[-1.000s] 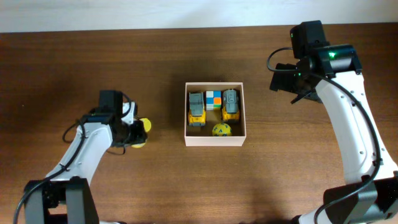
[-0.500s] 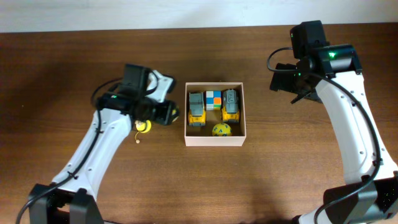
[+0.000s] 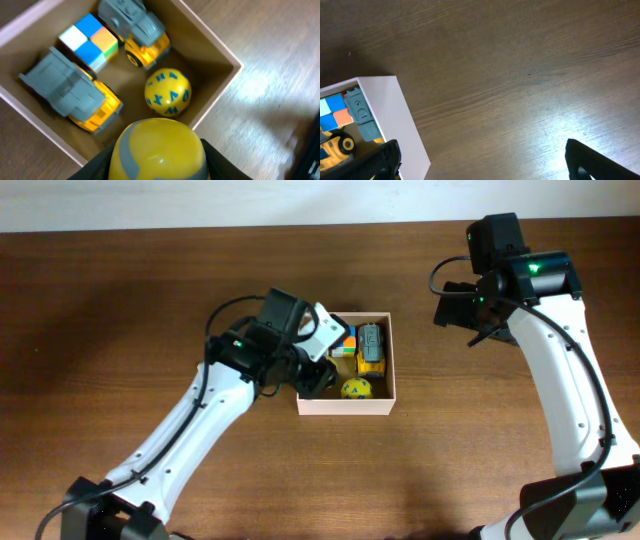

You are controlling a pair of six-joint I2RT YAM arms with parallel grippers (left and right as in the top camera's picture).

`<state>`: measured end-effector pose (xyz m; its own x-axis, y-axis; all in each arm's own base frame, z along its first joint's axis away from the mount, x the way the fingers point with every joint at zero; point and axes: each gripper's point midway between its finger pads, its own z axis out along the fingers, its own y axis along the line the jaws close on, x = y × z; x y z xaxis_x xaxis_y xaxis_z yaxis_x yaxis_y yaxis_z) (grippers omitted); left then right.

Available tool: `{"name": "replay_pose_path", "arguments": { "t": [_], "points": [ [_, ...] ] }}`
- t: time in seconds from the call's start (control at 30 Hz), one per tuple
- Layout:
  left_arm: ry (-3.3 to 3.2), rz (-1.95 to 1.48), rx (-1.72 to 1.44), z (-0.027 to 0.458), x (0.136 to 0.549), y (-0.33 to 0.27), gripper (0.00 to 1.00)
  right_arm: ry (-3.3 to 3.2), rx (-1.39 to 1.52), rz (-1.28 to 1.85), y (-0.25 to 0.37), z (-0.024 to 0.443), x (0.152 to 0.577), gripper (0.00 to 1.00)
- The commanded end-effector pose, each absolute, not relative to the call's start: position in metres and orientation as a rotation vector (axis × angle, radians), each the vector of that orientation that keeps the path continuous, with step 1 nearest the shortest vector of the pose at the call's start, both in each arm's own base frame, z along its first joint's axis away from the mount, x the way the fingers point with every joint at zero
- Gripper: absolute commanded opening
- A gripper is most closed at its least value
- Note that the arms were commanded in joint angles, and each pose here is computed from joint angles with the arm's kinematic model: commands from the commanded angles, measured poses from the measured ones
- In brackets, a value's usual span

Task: Pack container
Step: 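Lift the small yellow ball and carry it over the box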

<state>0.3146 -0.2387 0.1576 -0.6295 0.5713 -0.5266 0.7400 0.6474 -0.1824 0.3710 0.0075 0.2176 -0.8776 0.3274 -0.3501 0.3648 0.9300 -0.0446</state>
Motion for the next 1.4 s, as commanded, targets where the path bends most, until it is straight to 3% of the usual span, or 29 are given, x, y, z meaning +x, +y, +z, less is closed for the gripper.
{"name": "replay_pose_path", "arguments": {
  "t": [0.0,0.9,0.97,1.07,1.37],
  "points": [
    [2.435,-0.403,1.066,0.157,0.319,-0.230,0.30,2.714,0.516,-0.170,0.003,0.227,0.370,0.99],
    [2.569,-0.337,1.162,0.081,0.317,-0.223,0.30,2.714,0.516,-0.170,0.003,0.227,0.370,0.99],
    [2.574,-0.336,1.164,0.080,0.317,-0.222,0.38,2.714,0.516,-0.170,0.003,0.227,0.370,0.99],
    [2.572,-0.336,1.163,0.080,0.318,-0.223,0.63,2.713,0.516,-0.170,0.003,0.227,0.371,0.99],
    [2.565,-0.337,1.160,0.083,0.319,-0.224,0.66,2.713,0.516,-0.170,0.003,0.227,0.371,0.99]
  ]
}}
